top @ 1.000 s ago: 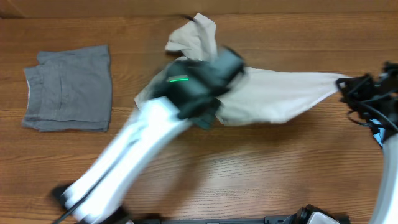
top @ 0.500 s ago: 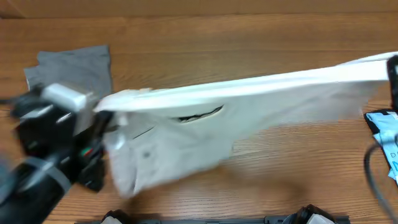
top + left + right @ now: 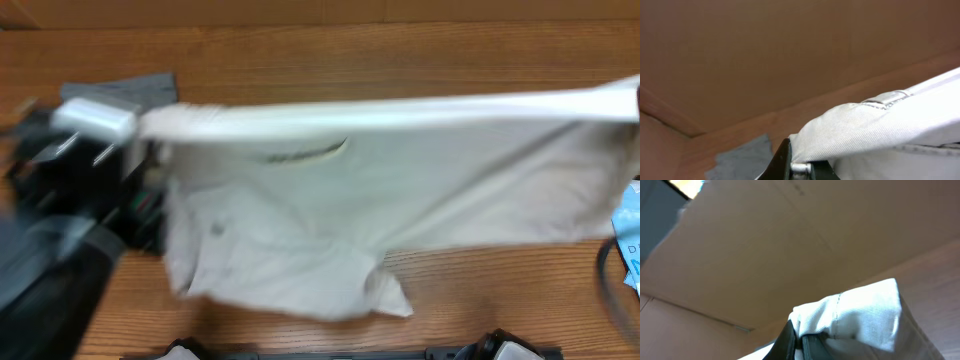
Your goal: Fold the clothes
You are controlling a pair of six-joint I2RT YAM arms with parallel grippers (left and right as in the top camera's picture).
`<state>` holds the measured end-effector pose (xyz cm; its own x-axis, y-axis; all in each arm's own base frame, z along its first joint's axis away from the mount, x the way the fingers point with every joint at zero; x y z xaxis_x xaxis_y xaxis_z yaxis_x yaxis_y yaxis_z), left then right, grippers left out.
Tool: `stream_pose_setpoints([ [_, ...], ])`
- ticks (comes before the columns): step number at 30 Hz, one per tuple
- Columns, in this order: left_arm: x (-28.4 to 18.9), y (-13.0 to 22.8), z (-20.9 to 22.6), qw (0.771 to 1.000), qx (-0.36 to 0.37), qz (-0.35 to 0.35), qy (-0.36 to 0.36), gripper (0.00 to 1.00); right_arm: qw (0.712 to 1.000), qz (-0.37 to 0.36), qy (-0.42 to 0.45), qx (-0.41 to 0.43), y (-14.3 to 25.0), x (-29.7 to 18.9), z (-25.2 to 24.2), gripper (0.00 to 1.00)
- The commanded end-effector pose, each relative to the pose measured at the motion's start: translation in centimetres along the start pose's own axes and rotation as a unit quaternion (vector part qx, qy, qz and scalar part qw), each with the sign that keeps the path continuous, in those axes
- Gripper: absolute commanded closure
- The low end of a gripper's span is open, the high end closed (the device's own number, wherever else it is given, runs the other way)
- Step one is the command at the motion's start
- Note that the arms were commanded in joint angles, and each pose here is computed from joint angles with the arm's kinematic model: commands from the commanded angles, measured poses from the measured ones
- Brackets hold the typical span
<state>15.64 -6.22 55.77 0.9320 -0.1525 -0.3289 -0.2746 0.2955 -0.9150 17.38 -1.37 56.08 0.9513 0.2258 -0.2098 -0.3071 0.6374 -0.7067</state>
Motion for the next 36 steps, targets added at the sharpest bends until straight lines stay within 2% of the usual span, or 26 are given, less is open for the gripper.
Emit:
stream_pose_setpoints([
  [1, 4.9, -0.6, 0.0, 0.992, 0.036, 0.049, -0.110, 0.95, 0.995, 0.027, 0.083, 0.042, -2.6, 6.2, -5.8, 0.96],
  [4, 12.0, -0.4, -1.5, 0.985, 0.048, 0.105, -0.126, 0.94, 0.992, 0.082, 0.088, 0.048, -2.5, 10.9, -8.2, 0.96],
  [7, 20.0, 1.1, -2.3, 0.981, 0.038, 0.160, -0.101, 0.94, 0.983, 0.133, 0.113, 0.059, -1.7, 16.4, -11.3, 0.96],
  [9, 25.0, 2.5, -2.2, 0.977, 0.028, 0.186, -0.097, 0.89, 0.977, 0.160, 0.123, 0.062, -0.9, 20.6, -13.3, 0.96],
  [10, 27.3, 3.2, -1.9, 0.975, 0.023, 0.196, -0.101, 0.82, 0.976, 0.170, 0.119, 0.061, -0.5, 22.7, -14.1, 0.96],
  [11, 29.5, 4.1, -1.5, 0.972, 0.018, 0.206, -0.107, 0.79, 0.976, 0.175, 0.112, 0.057, -0.2, 24.9, -14.8, 0.80],
  [12, 31.9, 5.4, -0.9, 0.968, 0.015, 0.223, -0.116, 0.77, 0.976, 0.182, 0.106, 0.053, 0.3, 27.0, -15.6, 0.56],
  [13, 33.4, 6.6, -0.2, 0.962, 0.015, 0.240, -0.128, 0.56, 0.975, 0.190, 0.103, 0.048, 0.8, 28.6, -16.3, 0.42],
  [14, 34.6, 7.9, 0.6, 0.955, 0.016, 0.261, -0.141, 0.31, 0.973, 0.204, 0.096, 0.038, 1.4, 29.6, -16.9, 0.35],
  [15, 35.2, 9.1, 1.5, 0.948, 0.012, 0.281, -0.153, 0.16, 0.971, 0.216, 0.096, 0.037, 1.9, 30.2, -17.6, 0.33],
  [17, 35.6, 11.1, 3.2, 0.934, -0.022, 0.314, -0.167, 0.12, 0.966, 0.233, 0.106, 0.038, 2.6, 30.5, -18.7, 0.28],
  [20, 35.2, 12.4, 4.4, 0.929, -0.050, 0.339, -0.140, 0.07, 0.960, 0.251, 0.117, 0.030, 3.0, 30.0, -19.5, 0.24],
  [26, 33.3, 12.3, 4.3, 0.934, -0.060, 0.347, -0.052, 0.07, 0.942, 0.303, 0.138, 0.041, 4.8, 28.6, -20.1, 0.22],
  [30, 30.4, 11.4, 3.3, 0.934, -0.073, 0.350, 0.001, 0.05, 0.922, 0.345, 0.166, 0.054, 6.4, 27.3, -20.5, 0.22],
  [34, 28.0, 12.0, 2.3, 0.918, -0.088, 0.383, 0.042, 0.04, 0.896, 0.387, 0.209, 0.053, 8.2, 26.2, -21.2, 0.21],
  [36, 28.0, 12.5, 1.4, 0.909, -0.105, 0.396, 0.078, 0.07, 0.883, 0.408, 0.227, 0.054, 9.3, 25.9, -21.4, 0.21],
])
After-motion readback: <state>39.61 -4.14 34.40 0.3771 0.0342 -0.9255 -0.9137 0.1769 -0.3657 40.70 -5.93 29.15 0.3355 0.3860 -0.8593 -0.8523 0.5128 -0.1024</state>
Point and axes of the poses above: each gripper's point midway between its finger pads, its own x axis out along the fingers, its own z axis along the line the jaws close on, y = z × x, the point moved 6 cm from there along -x, back along the fingers, and after that the axes turned 3 degrees about x, right-handed, at the moved point
